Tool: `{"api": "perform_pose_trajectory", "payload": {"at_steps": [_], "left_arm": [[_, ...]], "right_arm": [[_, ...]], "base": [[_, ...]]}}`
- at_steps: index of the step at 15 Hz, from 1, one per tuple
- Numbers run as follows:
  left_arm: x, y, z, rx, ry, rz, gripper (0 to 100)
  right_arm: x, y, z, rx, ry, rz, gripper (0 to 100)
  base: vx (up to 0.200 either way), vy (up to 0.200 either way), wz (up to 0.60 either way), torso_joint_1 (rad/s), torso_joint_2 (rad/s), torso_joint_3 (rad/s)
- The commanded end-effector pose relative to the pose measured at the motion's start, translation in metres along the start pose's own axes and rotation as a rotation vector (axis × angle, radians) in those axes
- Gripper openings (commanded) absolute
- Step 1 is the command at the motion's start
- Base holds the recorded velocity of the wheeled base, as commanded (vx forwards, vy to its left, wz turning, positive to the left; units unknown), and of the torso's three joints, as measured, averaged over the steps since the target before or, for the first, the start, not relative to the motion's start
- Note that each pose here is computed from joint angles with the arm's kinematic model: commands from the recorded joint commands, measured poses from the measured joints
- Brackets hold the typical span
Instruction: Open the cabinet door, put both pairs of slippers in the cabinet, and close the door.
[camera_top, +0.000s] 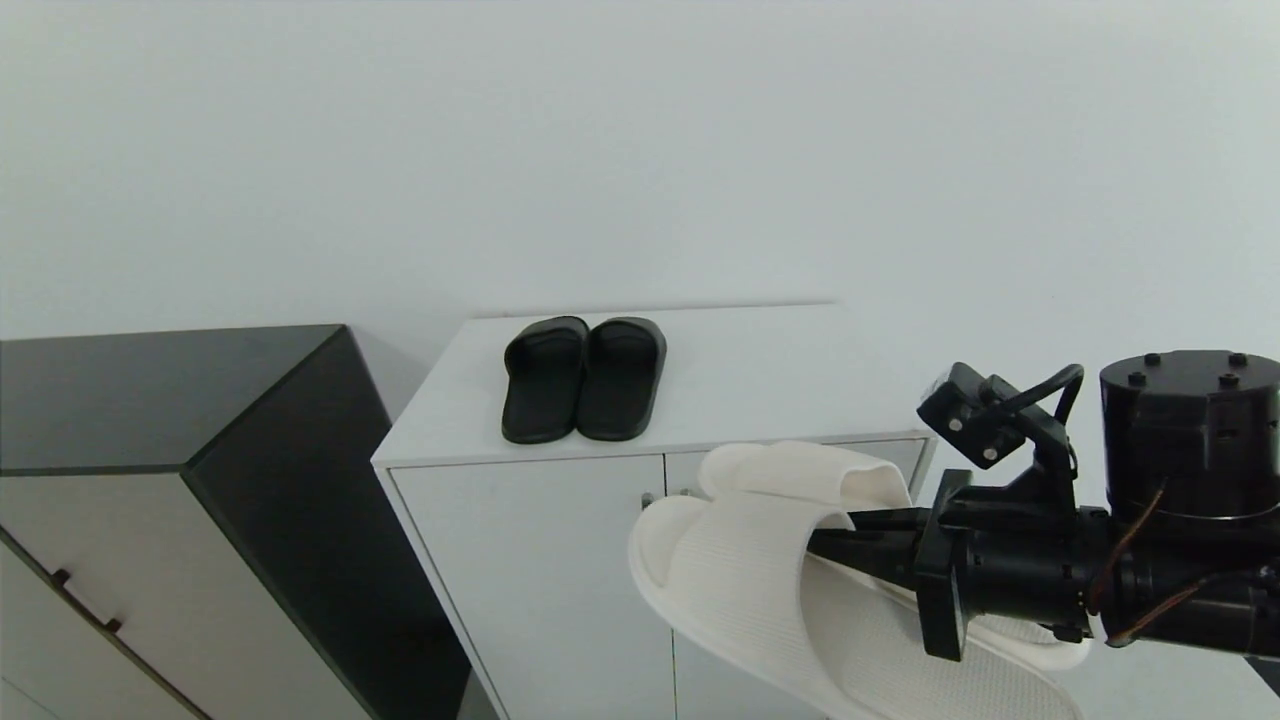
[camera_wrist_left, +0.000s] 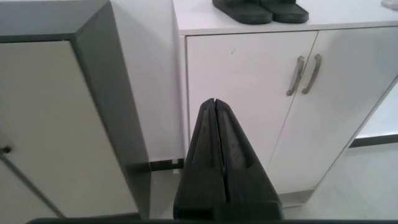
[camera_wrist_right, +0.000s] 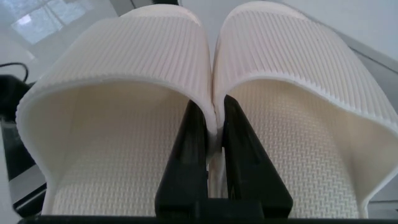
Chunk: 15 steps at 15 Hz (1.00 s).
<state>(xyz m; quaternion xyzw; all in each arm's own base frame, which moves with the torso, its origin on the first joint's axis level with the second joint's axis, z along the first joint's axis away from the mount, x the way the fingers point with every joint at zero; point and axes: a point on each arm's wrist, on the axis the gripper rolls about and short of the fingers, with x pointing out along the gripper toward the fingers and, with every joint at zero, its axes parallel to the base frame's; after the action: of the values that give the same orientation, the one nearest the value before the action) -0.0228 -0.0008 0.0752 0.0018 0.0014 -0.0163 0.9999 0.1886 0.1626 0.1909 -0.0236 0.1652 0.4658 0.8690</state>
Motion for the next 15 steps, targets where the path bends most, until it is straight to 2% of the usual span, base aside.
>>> {"api": "perform_pose_trajectory", "payload": {"at_steps": [1,12,15], "left_arm": [[0.0000,0.0000,0.0003,0.000,-0.003,0.000,0],[0.0000,0.0000,0.0001,-0.001,-0.001,0.000,0],[0.0000,0.0000,0.0001,-0.001,-0.001,0.000,0]], "right_arm": [[0.0004,-0.0002,-0.0018,0.003,0.007,0.002,0],[-0.0002,0.0005,-0.0067,0.008,0.022,0.010,0],[0.0001,0.0003,-0.0079,0.009,0.027,0.010,0]], "base": [[0.000,0.000,0.00,0.000,0.00,0.000],[0.000,0.000,0.00,0.000,0.00,0.000],[0.000,0.000,0.00,-0.160,0.38,0.209]]}}
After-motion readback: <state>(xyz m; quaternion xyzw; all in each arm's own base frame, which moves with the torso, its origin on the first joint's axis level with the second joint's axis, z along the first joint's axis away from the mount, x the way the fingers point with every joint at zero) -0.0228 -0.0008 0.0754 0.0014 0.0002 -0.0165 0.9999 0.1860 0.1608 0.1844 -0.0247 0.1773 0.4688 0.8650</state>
